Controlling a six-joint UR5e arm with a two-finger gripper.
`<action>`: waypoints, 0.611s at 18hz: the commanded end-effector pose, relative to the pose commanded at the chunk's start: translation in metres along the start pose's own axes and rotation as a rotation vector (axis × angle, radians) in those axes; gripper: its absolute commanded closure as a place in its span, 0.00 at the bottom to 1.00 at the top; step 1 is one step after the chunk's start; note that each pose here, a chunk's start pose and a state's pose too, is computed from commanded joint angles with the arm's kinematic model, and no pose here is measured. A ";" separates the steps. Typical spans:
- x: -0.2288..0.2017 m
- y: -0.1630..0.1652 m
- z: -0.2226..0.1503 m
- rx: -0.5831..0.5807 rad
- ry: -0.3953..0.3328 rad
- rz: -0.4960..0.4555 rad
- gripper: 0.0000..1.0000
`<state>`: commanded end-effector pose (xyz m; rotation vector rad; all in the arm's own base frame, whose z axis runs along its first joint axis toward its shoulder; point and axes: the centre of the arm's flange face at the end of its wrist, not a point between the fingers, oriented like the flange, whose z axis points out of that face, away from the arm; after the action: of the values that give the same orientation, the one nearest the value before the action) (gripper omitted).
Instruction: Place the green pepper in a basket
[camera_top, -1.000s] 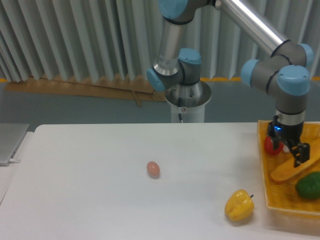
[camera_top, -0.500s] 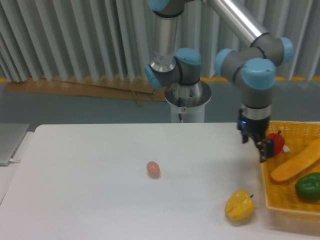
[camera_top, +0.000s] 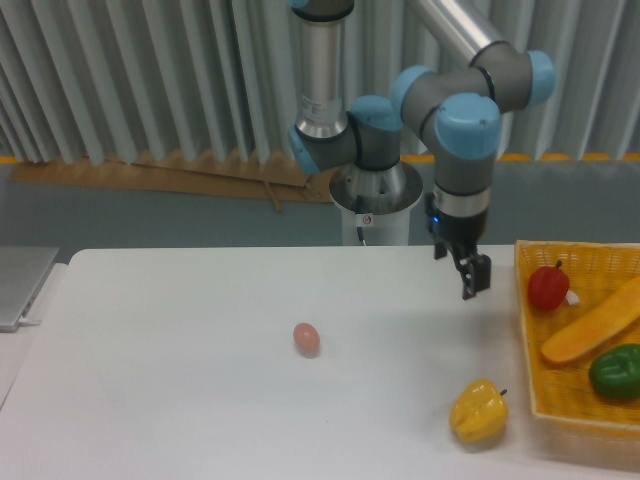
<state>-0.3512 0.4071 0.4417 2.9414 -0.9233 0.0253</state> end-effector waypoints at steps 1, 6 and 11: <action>0.005 -0.003 -0.001 0.000 0.007 0.005 0.00; 0.029 -0.030 -0.002 -0.001 0.009 0.028 0.00; 0.046 -0.050 -0.010 -0.007 0.014 0.042 0.00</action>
<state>-0.2845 0.4225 0.4509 2.9114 -0.9814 0.0449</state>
